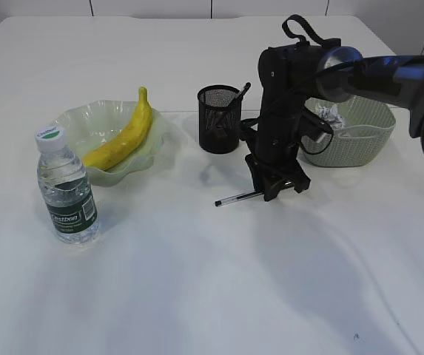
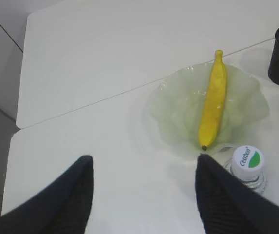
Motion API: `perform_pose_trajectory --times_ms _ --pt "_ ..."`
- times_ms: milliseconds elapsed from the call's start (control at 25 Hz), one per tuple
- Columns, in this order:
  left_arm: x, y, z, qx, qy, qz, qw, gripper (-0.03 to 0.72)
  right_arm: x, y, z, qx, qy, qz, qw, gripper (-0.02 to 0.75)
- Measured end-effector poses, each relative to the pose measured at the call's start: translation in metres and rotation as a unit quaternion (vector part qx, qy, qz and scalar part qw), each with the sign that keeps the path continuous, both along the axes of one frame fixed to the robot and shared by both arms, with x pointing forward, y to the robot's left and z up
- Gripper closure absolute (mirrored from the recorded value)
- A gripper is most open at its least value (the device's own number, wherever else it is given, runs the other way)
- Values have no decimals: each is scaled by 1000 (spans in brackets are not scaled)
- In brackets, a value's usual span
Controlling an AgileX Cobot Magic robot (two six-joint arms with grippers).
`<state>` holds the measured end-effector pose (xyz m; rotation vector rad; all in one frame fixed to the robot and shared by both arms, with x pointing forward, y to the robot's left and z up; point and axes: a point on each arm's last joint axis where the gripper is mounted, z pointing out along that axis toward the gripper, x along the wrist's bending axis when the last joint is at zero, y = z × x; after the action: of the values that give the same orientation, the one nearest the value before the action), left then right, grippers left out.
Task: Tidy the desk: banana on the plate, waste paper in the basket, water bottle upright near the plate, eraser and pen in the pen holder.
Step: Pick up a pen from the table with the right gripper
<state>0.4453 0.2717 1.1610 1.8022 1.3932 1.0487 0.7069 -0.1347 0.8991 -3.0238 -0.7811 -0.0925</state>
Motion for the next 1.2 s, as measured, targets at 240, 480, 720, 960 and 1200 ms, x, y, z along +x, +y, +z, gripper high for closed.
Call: perform_pose_trajectory --times_ms 240,480,720,960,1200 --pt "-1 1 -2 2 11 4 1000 223 1 -3 0 -15 -5 7 1000 507" --pt "-2 1 -3 3 17 6 1000 223 5 -6 1 -35 -18 14 999 507" --pt "-2 1 -3 4 18 6 1000 223 8 -6 4 -38 -36 16 999 507" --pt "-2 1 -3 4 18 6 1000 223 8 -5 4 -31 -36 14 999 507" --pt "-2 1 -3 4 19 6 1000 223 8 -2 4 -17 -32 10 999 507"
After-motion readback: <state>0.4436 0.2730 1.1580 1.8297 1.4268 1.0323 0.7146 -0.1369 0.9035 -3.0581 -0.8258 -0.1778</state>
